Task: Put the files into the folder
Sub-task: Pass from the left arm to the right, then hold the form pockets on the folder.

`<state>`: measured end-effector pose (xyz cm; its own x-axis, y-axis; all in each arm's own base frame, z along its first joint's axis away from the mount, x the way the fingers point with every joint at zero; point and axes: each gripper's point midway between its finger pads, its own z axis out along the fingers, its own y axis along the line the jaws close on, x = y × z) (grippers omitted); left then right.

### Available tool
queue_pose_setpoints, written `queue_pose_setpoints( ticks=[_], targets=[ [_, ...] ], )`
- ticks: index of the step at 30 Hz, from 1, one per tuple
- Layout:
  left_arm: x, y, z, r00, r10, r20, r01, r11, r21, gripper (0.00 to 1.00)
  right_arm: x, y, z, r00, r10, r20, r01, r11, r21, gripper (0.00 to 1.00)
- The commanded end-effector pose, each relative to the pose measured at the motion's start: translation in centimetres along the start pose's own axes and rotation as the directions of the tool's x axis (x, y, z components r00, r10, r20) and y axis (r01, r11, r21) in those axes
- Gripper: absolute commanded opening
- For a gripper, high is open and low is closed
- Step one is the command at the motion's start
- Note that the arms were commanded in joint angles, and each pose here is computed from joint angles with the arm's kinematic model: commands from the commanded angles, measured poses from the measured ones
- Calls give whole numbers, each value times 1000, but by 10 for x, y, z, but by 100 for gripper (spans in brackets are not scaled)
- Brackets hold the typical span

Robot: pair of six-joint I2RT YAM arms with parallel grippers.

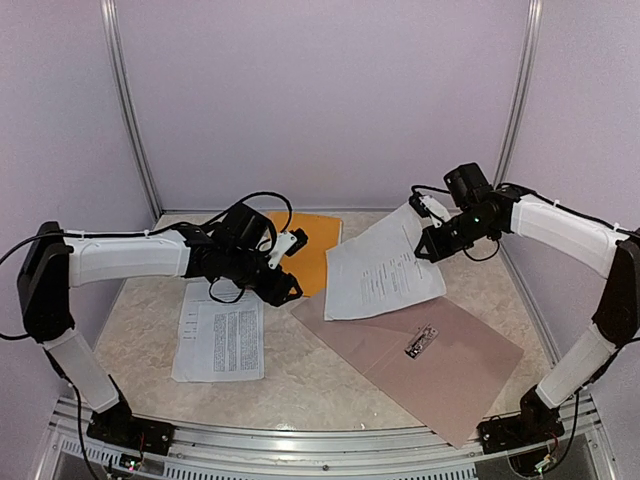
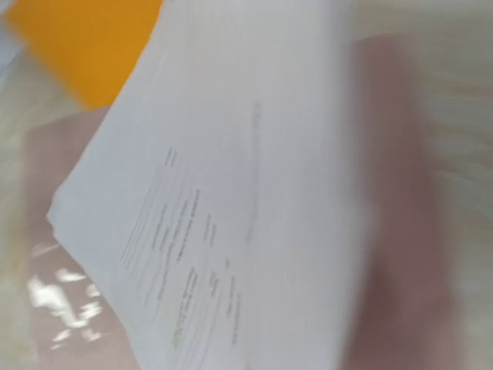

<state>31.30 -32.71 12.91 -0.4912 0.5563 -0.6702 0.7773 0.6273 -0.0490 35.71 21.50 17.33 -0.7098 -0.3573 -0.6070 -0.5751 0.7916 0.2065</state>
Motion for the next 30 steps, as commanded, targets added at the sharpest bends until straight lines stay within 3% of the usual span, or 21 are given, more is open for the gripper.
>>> queue_pose_setpoints(
  ticks=[1, 5, 10, 21, 23, 25, 30],
  targets=[
    [-15, 4, 12, 999, -21, 27, 21, 1000, -10, 65, 27, -42, -34, 986, 102, -133, -57, 951, 304, 0],
    [-18, 1, 27, 999, -39, 1, 39, 999, 7, 66, 41, -64, -50, 966, 147, -211, -37, 891, 453, 0],
    [-19, -6, 47, 998, -57, -35, 57, 998, 13, 66, 54, -72, -69, 955, 155, -251, -5, 859, 512, 0],
    [-20, -55, 79, 994, -50, -100, 52, 999, 16, 73, 59, -55, -72, 951, 45, -305, 77, 924, 375, 0],
    [-19, -63, 79, 992, -63, -112, 62, 998, -12, 81, 58, -50, -66, 952, 32, -304, 75, 940, 333, 0],
    [-15, -71, 83, 985, -98, -145, 97, 995, -14, 96, 57, -46, -61, 952, 24, -307, 74, 950, 304, 0],
    [-5, -81, 98, 973, -112, -201, 88, 988, -124, 99, 59, -49, -55, 943, 26, -331, 80, 950, 303, 0]
  ],
)
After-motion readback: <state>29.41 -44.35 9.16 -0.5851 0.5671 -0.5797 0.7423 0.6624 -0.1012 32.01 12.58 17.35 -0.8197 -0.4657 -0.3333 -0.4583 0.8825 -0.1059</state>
